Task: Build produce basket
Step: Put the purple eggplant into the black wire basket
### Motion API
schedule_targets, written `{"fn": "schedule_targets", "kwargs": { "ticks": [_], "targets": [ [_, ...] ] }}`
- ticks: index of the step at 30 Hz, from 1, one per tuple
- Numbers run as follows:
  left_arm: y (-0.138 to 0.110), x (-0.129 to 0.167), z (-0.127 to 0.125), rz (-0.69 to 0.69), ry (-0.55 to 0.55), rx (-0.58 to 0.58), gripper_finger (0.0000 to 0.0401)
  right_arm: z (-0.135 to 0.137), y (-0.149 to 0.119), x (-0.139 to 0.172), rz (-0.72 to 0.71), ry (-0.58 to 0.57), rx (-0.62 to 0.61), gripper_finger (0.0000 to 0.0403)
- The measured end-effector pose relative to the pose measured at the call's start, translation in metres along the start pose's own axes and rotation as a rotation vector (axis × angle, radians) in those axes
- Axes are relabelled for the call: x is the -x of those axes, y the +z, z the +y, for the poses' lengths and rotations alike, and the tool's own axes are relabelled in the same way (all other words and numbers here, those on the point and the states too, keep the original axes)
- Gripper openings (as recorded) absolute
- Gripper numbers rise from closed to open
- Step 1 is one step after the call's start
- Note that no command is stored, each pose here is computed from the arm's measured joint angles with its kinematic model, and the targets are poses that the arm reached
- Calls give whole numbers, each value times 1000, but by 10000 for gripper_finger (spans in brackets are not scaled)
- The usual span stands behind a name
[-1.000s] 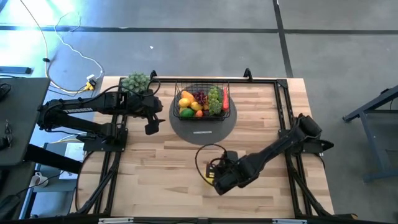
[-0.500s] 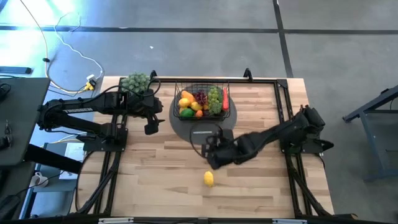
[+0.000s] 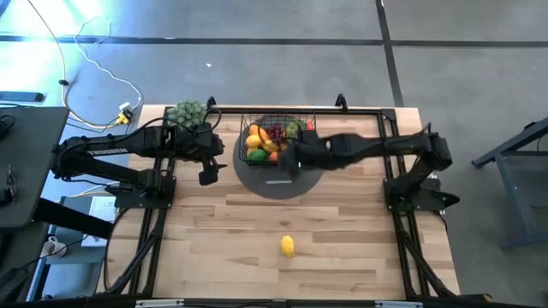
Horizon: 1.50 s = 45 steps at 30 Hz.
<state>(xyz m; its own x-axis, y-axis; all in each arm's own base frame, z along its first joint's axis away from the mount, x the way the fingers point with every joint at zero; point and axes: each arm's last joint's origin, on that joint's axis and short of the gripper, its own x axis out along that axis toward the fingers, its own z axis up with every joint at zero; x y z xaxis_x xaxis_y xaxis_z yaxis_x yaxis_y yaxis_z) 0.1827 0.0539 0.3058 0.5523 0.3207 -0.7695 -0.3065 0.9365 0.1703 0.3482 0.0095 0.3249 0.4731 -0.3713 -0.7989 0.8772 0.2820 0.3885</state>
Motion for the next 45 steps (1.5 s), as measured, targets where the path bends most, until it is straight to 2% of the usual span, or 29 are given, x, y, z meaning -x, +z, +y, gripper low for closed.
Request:
{"fn": "schedule_targets", "kwargs": {
  "ticks": [9, 20, 27, 36, 40, 45],
  "targets": [
    [0, 0, 0, 3, 4, -1, 305, -28, 69, -31, 17, -85, 118, 79],
    [0, 0, 4, 11, 122, -14, 305, -62, 121, -54, 80, -106, 88, 79],
    [0, 1, 5, 15, 167, -37, 305, -70, 125, -71, 232, -83, 28, 79],
    [0, 1, 5, 13, 168, -37, 305, -76, 127, -90, 337, -69, -16, 81],
    [0, 1, 5, 13, 168, -37, 305, -75, 127, -89, 351, -55, 4, 105],
    [0, 1, 5, 14, 168, -36, 305, -76, 126, -89, 356, -59, 7, 158]
  ]
}}
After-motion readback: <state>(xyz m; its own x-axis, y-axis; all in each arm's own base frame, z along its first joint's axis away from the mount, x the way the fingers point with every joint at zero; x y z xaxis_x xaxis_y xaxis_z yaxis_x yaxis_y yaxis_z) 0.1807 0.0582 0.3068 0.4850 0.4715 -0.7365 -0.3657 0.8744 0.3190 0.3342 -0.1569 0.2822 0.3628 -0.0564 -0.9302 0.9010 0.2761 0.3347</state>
